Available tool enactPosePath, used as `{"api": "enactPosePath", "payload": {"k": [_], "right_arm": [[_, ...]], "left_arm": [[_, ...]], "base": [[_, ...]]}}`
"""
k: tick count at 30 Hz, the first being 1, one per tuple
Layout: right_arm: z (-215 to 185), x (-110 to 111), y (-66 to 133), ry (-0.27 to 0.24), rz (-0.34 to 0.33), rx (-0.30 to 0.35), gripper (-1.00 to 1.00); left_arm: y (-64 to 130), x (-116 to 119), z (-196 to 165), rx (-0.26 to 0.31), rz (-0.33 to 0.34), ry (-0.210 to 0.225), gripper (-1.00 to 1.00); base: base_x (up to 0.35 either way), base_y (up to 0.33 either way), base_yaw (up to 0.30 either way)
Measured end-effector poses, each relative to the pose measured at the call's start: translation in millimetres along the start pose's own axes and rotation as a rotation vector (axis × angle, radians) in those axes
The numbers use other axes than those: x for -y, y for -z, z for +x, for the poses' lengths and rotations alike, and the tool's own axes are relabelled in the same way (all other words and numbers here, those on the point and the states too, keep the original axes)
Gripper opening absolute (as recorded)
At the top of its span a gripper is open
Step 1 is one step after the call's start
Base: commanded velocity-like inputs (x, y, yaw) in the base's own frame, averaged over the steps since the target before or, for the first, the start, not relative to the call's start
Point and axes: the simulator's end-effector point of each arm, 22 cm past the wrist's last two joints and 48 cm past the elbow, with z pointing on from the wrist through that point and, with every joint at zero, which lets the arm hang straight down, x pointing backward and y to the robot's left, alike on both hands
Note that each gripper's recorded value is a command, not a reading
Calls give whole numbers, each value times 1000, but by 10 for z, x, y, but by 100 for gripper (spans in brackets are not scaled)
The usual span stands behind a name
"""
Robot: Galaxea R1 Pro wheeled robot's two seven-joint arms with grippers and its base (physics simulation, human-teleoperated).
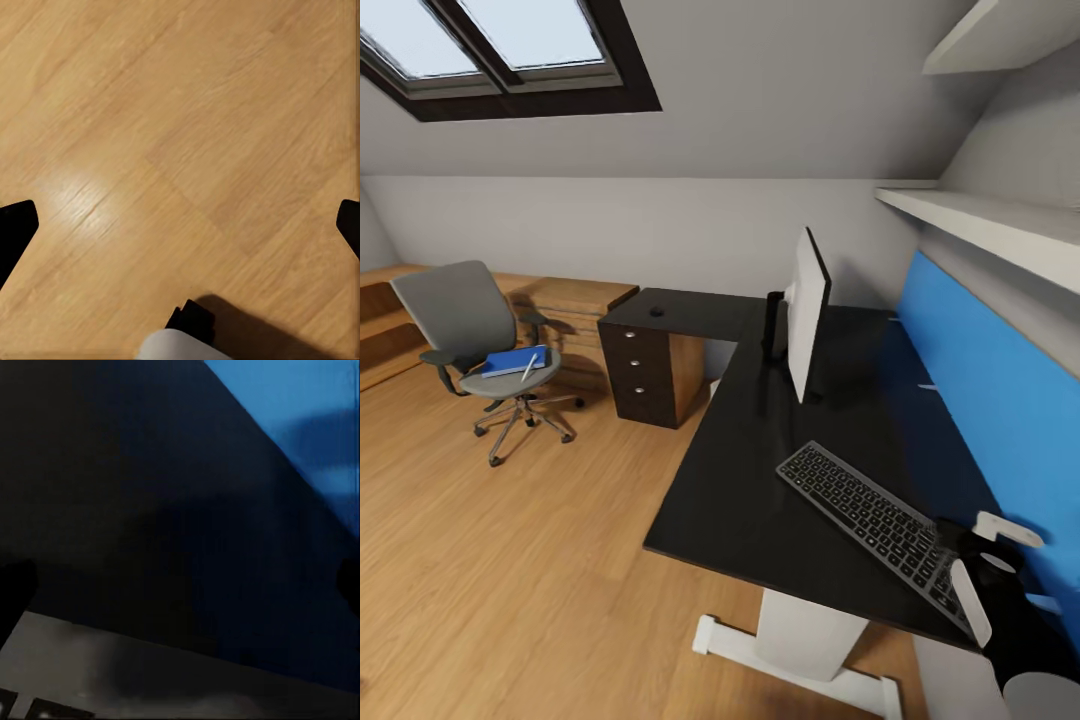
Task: In the bedroom, organize the workspace by keeping the computer under the desk, ensuring the monitor is on the desk, placing the keyboard on the desk next to the monitor, placing the mouse on the desk next to the keyboard, moving the folder from the swivel chair onto the desk next to the mouse, stacking the notebook on top of the folder with the pen on top of the notebook, and positioning the swivel chair next to the desk.
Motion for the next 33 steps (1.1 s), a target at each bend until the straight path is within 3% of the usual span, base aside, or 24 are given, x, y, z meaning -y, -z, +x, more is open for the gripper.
{"api": "enactPosePath", "payload": {"k": [27,33], "right_arm": [[-4,19,-33,-21,5,7,100],[-8,18,-29,-22,5,9,100]], "left_arm": [[1,2,0,0,1,-1,100],[3,1,1,0,0,0,100]], "base": [[1,-12,0],[168,-4,0]]}}
